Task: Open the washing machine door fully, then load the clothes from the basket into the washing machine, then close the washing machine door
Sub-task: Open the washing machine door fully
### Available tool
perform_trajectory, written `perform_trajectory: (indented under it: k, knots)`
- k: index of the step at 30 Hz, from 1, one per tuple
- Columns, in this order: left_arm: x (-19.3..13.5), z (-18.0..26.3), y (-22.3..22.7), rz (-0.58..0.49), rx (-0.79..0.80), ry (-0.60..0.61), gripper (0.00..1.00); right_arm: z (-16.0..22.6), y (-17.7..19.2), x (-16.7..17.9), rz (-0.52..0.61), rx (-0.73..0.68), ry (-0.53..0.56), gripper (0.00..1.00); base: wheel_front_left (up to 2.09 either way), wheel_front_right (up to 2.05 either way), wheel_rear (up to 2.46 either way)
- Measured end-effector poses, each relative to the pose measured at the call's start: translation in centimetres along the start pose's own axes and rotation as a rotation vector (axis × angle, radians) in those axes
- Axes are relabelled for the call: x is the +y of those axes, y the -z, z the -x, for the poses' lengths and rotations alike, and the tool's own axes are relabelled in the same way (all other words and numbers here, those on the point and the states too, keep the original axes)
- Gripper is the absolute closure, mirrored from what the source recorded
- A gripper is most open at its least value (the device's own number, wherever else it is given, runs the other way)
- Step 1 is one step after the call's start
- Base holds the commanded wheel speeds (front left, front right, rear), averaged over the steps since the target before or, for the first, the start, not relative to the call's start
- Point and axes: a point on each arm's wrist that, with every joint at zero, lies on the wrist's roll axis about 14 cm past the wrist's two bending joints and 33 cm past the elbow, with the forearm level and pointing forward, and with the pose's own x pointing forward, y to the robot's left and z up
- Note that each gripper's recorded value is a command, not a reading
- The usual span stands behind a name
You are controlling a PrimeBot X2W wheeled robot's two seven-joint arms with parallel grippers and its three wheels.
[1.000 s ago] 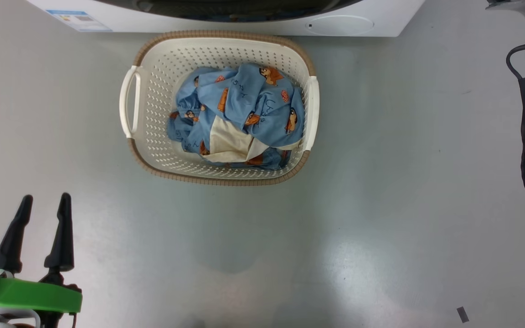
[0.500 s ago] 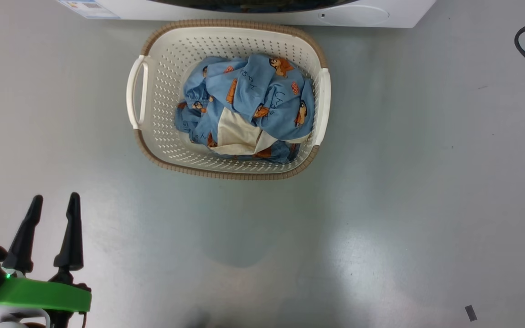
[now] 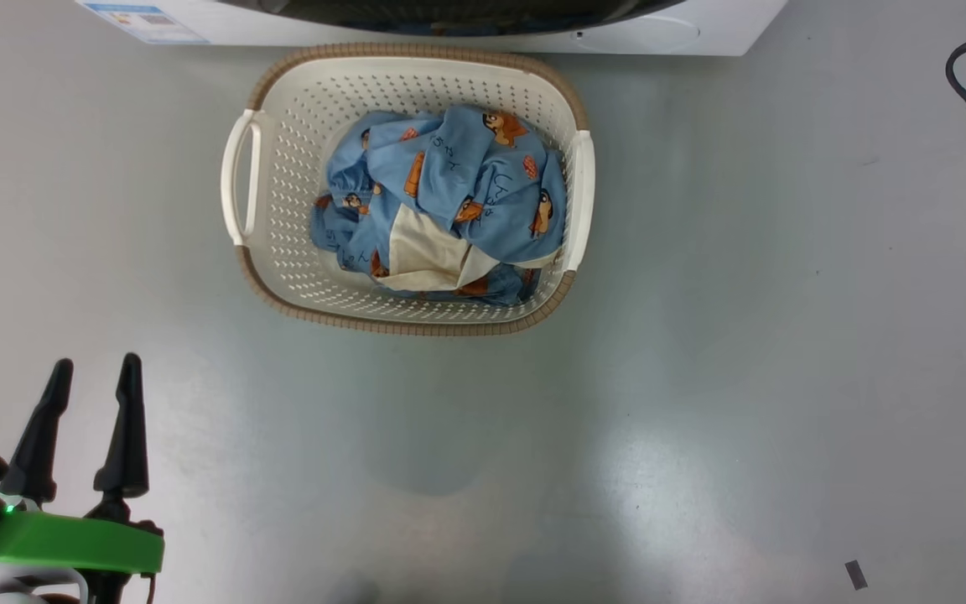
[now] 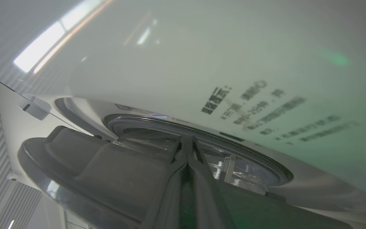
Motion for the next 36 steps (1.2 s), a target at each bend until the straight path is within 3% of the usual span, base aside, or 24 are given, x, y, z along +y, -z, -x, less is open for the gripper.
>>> perform_trajectory:
  k: [19, 36]
  knots:
    - [-0.5, -0.4, -0.6, 0.008, -0.021, 0.015, 0.00, 1.0, 2.0, 1.5, 0.011, 0.091, -0.019, 1.00, 0.00, 0.00, 0.00]
    - [-1.4, -0.1, -3.1, 0.038, -0.098, 0.035, 0.00, 3.8, 9.9, 3.1, -0.040, 0.294, 0.000, 1.00, 0.00, 0.00, 0.00]
